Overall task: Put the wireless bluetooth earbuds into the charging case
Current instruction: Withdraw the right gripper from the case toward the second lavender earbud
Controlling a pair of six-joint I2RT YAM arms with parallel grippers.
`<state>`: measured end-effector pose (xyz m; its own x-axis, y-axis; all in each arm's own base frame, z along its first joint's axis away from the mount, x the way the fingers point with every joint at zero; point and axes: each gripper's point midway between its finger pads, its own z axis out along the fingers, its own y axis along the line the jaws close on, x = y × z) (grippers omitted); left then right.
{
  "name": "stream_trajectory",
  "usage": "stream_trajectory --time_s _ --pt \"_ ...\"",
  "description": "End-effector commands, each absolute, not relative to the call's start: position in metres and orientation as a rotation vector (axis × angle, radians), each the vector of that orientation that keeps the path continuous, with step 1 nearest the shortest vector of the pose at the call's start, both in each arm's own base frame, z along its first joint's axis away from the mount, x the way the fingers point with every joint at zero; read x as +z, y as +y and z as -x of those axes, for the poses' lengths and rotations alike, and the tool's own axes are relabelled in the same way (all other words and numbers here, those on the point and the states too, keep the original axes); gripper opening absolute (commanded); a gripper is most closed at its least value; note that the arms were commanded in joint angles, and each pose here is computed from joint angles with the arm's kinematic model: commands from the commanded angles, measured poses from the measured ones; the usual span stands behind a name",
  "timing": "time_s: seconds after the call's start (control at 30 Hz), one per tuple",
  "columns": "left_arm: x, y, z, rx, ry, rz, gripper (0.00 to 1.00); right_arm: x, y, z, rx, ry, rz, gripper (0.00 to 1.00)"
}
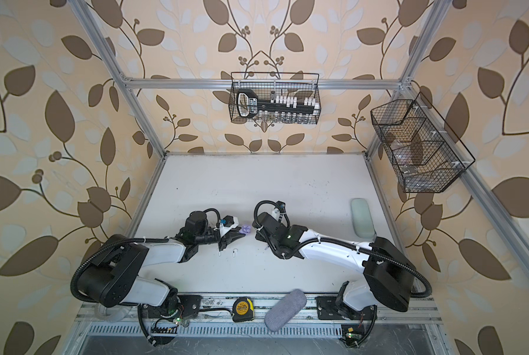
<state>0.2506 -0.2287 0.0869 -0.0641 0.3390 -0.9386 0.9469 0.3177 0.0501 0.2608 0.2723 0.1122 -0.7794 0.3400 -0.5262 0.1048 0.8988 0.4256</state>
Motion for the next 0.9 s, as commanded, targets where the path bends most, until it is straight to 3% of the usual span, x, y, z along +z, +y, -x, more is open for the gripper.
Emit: stream_trajectory --time_s 0.0,0.87 --pt "0.102 -0.231 -0.249 -0.769 1.487 -1.229 0.0 0.095 0.259 -0.245 0.365 2.547 -0.228 0.31" --pt "0.094 -0.23 -0.228 -0.756 1.381 -1.333 0.0 0.033 0.272 -0.229 0.351 2.725 -0.239 0.32"
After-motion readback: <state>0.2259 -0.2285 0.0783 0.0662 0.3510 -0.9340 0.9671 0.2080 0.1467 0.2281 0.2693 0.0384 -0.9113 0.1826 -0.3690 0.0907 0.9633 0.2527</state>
